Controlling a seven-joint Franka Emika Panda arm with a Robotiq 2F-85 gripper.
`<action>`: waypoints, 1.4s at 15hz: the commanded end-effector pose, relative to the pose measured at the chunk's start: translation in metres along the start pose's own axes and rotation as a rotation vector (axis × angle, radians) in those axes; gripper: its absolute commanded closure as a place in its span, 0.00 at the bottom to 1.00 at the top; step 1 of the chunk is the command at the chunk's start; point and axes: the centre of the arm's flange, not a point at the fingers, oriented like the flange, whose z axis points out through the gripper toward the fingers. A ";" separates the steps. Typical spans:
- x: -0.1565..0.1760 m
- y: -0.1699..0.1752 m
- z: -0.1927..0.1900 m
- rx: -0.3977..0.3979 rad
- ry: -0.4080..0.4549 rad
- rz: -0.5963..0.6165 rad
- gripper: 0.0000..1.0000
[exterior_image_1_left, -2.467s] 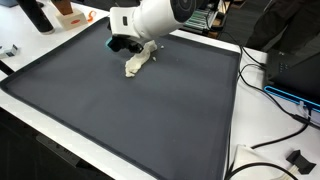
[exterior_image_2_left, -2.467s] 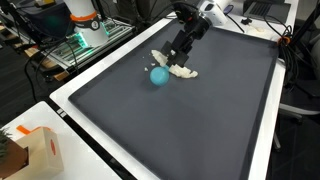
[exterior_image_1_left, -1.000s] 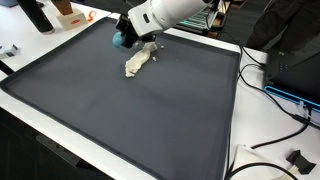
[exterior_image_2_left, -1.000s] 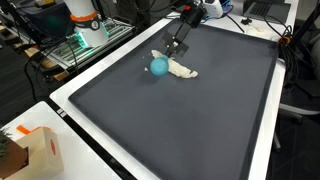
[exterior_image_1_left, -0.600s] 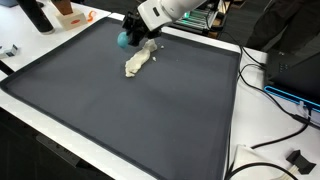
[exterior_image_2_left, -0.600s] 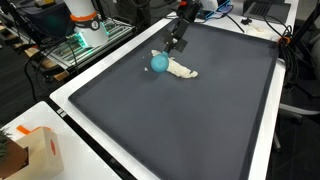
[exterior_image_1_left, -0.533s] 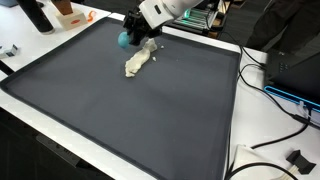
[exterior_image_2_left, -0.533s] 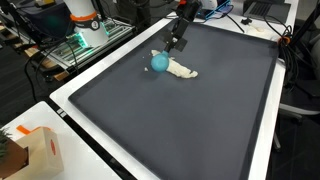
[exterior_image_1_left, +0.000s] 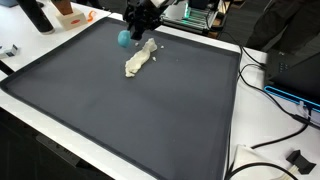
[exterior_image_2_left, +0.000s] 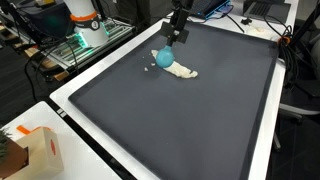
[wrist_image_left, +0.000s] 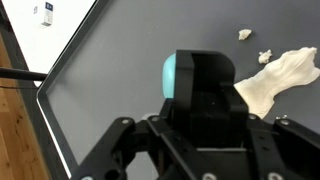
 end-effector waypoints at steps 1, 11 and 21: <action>-0.031 0.009 -0.010 0.045 0.101 -0.008 0.75; -0.070 0.049 -0.022 0.267 0.392 0.072 0.75; -0.107 0.095 0.006 0.584 0.625 0.176 0.75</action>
